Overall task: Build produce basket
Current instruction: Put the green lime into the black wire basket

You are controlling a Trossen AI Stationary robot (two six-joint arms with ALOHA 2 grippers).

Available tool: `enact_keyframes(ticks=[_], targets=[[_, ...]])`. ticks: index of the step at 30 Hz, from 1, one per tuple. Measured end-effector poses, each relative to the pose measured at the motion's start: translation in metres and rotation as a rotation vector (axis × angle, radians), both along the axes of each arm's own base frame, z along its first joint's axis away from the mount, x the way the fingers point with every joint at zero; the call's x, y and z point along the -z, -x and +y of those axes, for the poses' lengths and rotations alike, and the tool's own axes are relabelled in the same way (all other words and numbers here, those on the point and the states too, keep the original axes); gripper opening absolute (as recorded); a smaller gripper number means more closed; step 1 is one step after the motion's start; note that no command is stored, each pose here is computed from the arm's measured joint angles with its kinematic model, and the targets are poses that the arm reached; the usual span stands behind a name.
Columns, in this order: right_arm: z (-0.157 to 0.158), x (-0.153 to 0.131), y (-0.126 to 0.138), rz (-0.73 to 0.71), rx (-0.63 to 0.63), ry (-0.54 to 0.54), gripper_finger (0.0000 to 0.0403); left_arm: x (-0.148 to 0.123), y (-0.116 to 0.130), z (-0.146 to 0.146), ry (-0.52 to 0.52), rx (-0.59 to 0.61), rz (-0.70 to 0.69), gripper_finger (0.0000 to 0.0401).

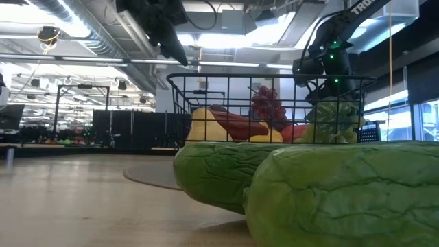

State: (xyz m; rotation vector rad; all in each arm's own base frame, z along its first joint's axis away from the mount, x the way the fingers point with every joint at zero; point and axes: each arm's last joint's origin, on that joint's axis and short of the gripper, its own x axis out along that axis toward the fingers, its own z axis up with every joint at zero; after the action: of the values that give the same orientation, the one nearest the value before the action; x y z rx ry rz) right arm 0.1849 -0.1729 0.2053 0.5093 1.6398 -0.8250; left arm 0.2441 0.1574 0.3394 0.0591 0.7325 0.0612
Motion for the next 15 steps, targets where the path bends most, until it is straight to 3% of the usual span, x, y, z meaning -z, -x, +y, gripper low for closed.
enact_keyframes(ticks=[7, 15], targets=[[0.0000, 0.0000, 0.0000, 0.000, -0.003, -0.001, 0.0207, 0.0010, 0.0003, 0.0020, -0.098, -0.107, 0.068, 0.0234], [0.0000, -0.0001, 0.0000, 0.000, -0.002, -0.001, 0.0207, 0.0011, 0.0008, 0.0030, -0.122, -0.136, 0.084, 0.0234]])
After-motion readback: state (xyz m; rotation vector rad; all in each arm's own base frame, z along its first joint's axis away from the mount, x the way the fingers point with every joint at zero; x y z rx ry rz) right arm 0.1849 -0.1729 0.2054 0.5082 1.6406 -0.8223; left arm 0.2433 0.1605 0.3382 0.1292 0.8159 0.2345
